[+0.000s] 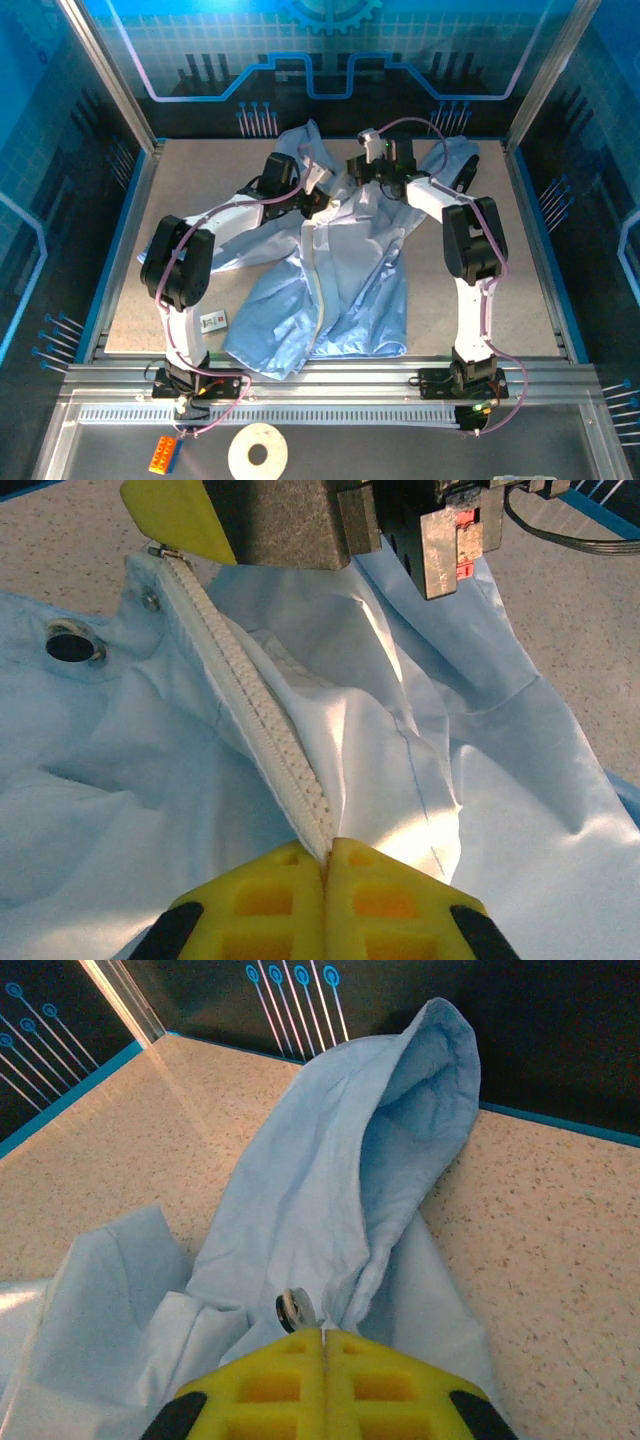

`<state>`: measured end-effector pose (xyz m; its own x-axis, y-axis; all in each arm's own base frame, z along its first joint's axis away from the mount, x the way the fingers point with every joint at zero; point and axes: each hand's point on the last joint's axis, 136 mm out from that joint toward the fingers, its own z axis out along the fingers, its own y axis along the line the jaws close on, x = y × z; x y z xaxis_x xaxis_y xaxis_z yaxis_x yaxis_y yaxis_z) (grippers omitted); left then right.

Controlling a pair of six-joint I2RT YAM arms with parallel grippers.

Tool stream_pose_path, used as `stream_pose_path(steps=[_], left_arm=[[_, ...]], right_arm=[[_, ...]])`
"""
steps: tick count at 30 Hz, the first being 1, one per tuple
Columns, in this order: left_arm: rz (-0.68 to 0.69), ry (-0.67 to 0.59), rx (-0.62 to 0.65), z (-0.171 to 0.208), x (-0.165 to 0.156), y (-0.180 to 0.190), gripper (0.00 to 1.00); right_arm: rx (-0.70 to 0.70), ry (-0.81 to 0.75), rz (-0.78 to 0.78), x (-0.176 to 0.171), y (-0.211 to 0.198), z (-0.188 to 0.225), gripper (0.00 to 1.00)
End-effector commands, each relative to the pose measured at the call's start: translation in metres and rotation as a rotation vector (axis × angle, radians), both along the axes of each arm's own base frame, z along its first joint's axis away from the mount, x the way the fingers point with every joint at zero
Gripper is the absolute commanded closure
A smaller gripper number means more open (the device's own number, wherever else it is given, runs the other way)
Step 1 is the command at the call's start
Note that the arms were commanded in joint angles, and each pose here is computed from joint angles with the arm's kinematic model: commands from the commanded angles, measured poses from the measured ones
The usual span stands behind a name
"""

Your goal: Zip up the jacket

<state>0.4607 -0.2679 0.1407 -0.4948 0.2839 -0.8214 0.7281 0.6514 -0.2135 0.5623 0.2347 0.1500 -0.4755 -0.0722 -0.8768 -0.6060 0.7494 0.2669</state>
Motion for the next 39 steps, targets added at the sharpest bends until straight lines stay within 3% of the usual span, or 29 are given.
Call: stream_pose_path(steps=[1,10,16,17,20,22,24,31,39], left_arm=[[-0.008,0.057,-0.037,0.0,0.004,-0.004,1.0],[0.125,0.012,-0.031,0.005,0.085,-0.009,1.0],[0.181,-0.013,-0.047,0.014,0.127,-0.001,1.0],[0.186,-0.017,-0.05,0.018,0.131,0.0,0.91],[0.195,-0.052,-0.065,0.037,0.137,0.005,0.69],[0.2,-0.079,-0.076,0.054,0.136,0.009,0.6],[0.208,-0.103,-0.085,0.07,0.132,0.016,0.56],[0.239,-0.147,-0.099,0.108,0.099,0.047,0.52],[0.36,-0.124,-0.069,0.117,0.031,0.112,0.46]], right_arm=[[-0.051,-0.077,-0.117,0.038,-0.038,0.016,1.0],[-0.013,-0.131,-0.186,0.087,-0.057,0.048,1.0],[-0.027,-0.129,-0.2,0.111,-0.061,0.046,1.0],[-0.028,-0.123,-0.195,0.114,-0.061,0.047,0.98],[-0.036,-0.101,-0.198,0.117,-0.061,0.051,0.66],[-0.039,-0.108,-0.209,0.115,-0.064,0.06,0.51],[-0.029,-0.118,-0.216,0.109,-0.065,0.071,0.45],[-0.024,-0.104,-0.179,0.068,-0.059,0.099,0.4],[-0.017,-0.085,-0.207,-0.016,-0.068,0.106,0.37]])
